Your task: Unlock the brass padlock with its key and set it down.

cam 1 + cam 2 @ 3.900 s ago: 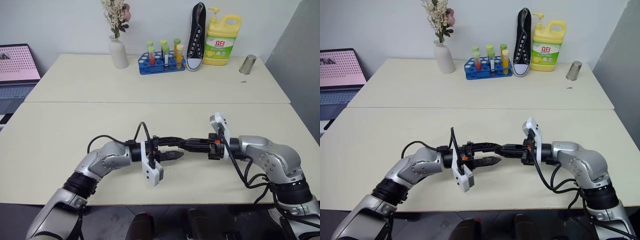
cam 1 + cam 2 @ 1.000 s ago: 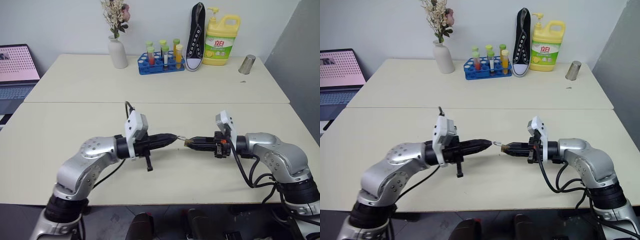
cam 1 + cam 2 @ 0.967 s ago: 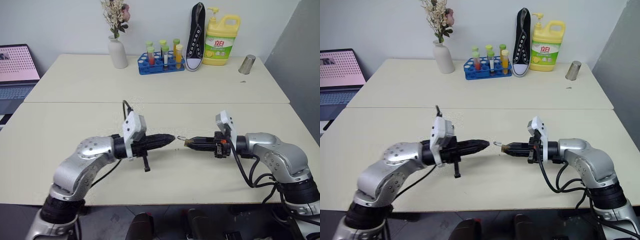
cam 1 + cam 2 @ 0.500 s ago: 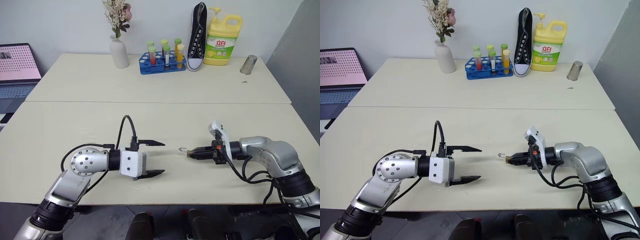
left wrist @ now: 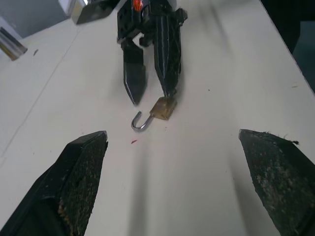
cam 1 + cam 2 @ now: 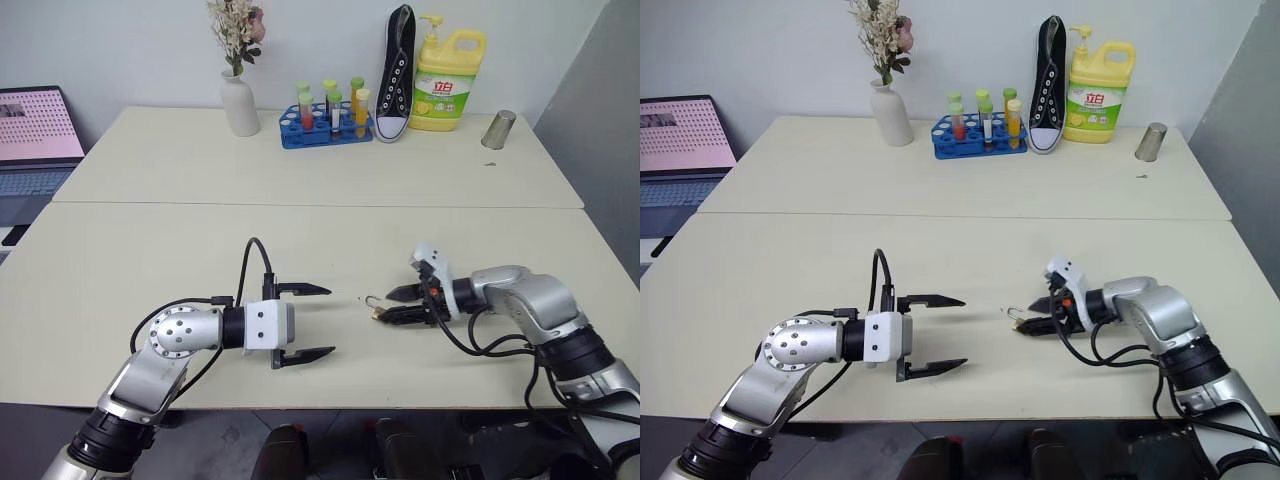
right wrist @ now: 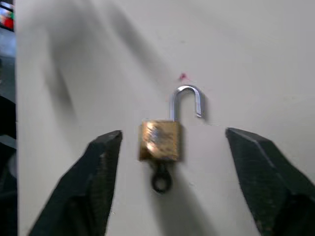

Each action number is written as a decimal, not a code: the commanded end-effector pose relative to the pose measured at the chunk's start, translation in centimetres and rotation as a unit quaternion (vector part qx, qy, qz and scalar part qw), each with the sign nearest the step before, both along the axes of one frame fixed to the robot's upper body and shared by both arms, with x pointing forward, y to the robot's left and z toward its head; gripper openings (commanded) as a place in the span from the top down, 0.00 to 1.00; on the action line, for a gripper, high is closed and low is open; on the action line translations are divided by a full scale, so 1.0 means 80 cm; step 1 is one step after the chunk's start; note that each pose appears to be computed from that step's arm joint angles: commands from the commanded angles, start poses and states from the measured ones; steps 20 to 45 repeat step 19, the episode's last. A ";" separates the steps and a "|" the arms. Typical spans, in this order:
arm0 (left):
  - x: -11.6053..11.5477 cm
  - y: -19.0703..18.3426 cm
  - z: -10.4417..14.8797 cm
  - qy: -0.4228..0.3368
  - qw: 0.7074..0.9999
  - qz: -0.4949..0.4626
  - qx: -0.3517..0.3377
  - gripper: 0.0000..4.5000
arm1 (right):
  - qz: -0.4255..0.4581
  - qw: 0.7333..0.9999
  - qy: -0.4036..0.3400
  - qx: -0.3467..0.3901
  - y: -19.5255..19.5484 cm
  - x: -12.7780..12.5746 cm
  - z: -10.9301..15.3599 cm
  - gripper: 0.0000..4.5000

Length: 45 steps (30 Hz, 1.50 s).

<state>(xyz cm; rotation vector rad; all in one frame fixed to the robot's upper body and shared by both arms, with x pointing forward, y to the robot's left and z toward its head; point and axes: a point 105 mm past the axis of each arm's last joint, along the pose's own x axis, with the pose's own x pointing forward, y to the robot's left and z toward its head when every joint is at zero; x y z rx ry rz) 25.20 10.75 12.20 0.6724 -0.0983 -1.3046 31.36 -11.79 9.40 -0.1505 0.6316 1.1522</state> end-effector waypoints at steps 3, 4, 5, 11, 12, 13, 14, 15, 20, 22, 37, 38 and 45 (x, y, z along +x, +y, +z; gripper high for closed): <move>0.012 0.006 0.022 -0.007 0.999 0.040 -0.019 0.00 | 0.020 0.994 -0.109 0.004 -0.017 -0.012 0.037 0.01; 0.012 0.006 0.022 -0.006 0.999 0.043 -0.016 0.00 | 0.025 0.993 -0.116 0.007 -0.018 -0.015 0.039 0.01; 0.011 0.006 0.020 0.003 0.999 0.048 -0.013 0.00 | 0.036 0.991 -0.129 0.010 -0.020 -0.025 0.043 0.01; 0.002 0.009 0.013 0.033 0.998 0.061 -0.006 0.00 | 0.069 0.982 -0.178 -0.008 -0.028 -0.060 0.050 0.01; 0.001 0.009 0.013 0.038 0.998 0.058 -0.006 0.00 | 0.070 0.980 -0.184 -0.014 -0.030 -0.065 0.050 0.01; 0.001 0.010 0.013 0.041 0.998 0.055 -0.006 0.00 | 0.071 0.980 -0.188 -0.017 -0.031 -0.068 0.050 0.01; 0.001 0.012 0.013 0.049 0.997 0.055 -0.006 0.00 | 0.071 0.978 -0.194 -0.019 -0.032 -0.071 0.050 0.01; 0.000 0.012 0.011 0.059 0.997 0.051 -0.004 0.00 | 0.070 0.978 -0.197 -0.022 -0.033 -0.074 0.050 0.01; -0.004 0.013 0.009 0.087 0.995 0.042 -0.008 0.00 | 0.064 0.975 -0.209 -0.028 -0.035 -0.076 0.049 0.01; -0.004 0.013 0.009 0.087 0.995 0.042 -0.008 0.00 | 0.064 0.975 -0.209 -0.028 -0.035 -0.076 0.049 0.01; -0.004 0.013 0.009 0.087 0.995 0.042 -0.008 0.00 | 0.064 0.975 -0.209 -0.028 -0.035 -0.076 0.049 0.01; -0.004 0.013 0.009 0.087 0.995 0.042 -0.008 0.00 | 0.064 0.975 -0.209 -0.028 -0.035 -0.076 0.049 0.01; -0.004 0.013 0.009 0.087 0.995 0.042 -0.008 0.00 | 0.064 0.975 -0.209 -0.028 -0.035 -0.076 0.049 0.01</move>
